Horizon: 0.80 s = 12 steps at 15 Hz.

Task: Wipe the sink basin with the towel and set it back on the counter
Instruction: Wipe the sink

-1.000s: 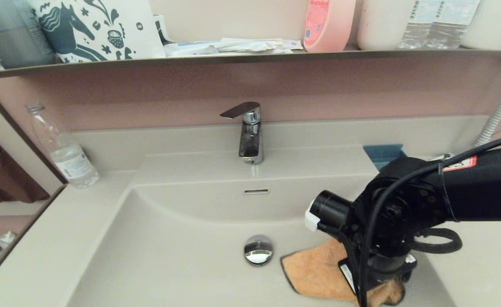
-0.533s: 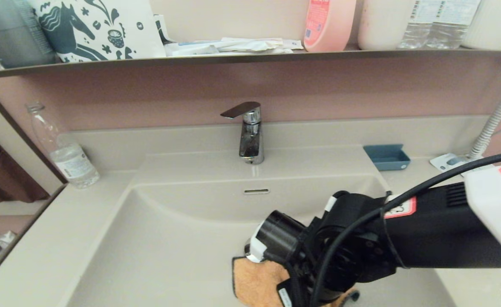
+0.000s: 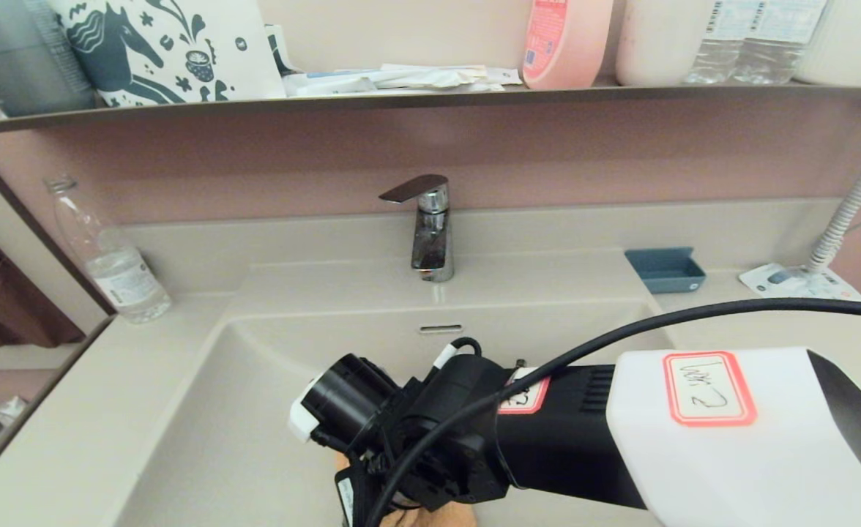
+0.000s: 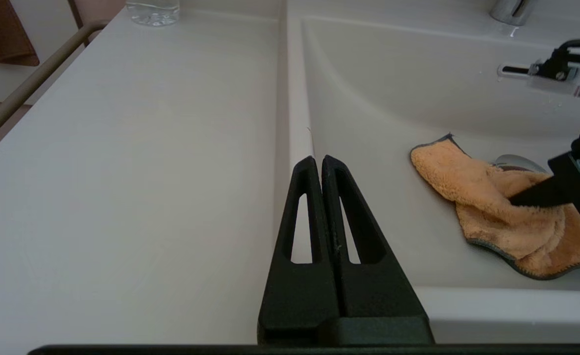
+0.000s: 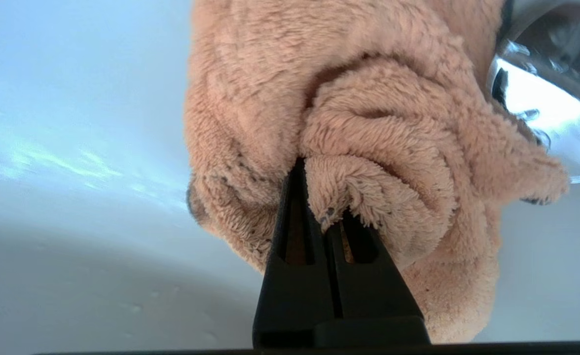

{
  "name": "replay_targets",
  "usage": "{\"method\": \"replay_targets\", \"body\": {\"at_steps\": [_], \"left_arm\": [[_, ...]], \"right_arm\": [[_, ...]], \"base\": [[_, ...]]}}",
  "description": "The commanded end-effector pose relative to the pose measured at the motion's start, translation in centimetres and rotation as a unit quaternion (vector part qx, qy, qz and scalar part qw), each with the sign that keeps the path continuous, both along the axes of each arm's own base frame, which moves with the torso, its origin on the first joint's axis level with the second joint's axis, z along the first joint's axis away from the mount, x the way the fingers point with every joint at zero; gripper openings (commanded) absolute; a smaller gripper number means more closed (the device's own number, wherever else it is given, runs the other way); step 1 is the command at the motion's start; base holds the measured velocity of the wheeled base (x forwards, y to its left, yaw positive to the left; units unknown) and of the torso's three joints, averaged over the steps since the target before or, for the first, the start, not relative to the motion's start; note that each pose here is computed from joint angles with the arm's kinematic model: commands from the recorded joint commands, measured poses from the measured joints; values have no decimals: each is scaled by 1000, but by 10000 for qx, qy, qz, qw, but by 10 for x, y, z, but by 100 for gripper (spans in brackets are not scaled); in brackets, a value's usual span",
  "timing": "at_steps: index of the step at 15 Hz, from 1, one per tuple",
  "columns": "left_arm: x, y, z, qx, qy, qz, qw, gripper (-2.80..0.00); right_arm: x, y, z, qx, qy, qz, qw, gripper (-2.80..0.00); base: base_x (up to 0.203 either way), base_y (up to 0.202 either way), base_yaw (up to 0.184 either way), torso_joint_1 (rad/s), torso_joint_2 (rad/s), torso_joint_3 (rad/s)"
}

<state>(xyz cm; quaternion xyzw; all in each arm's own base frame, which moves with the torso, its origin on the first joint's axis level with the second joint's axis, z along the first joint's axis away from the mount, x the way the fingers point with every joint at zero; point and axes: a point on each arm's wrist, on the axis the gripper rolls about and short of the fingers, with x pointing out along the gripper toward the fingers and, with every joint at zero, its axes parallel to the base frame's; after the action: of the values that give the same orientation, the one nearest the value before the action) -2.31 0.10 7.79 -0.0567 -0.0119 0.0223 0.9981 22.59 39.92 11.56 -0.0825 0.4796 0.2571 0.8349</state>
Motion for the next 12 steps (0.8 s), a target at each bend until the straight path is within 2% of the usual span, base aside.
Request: {"method": "replay_targets", "body": {"at_steps": [1,4,7,9,10,12], "left_arm": [[0,0,0,-6,2,0,10000,-280],[0,0,0,-4,5,0,10000,-280],[0,0,0,-3,-1,0,10000,-280],[0,0,0,-3,0,0,10000,-280],[0,0,0,-5,-1,0,10000,-280],[0,0,0,-6,2,0,10000,-280]], "right_arm": [[1,-1,9,83,-111,-62,9999,-280],[-10,-35,39,38,-221,-309,9993,-280],[-30,-91,66,-155,-387,-665,9969,-280],[-34,-130,71,-280,-502,-1022,9931,-280],[-33,-141,69,-184,-621,-1171,9910,-280],[-23,-141,65,545,-1201,-1335,9822,-280]], "base": [[0,0,0,0,0,0],[0,0,0,0,0,0],[0,0,0,0,0,0],[0,0,0,0,0,0],[0,0,0,0,0,0],[0,0,0,0,0,0]]}}
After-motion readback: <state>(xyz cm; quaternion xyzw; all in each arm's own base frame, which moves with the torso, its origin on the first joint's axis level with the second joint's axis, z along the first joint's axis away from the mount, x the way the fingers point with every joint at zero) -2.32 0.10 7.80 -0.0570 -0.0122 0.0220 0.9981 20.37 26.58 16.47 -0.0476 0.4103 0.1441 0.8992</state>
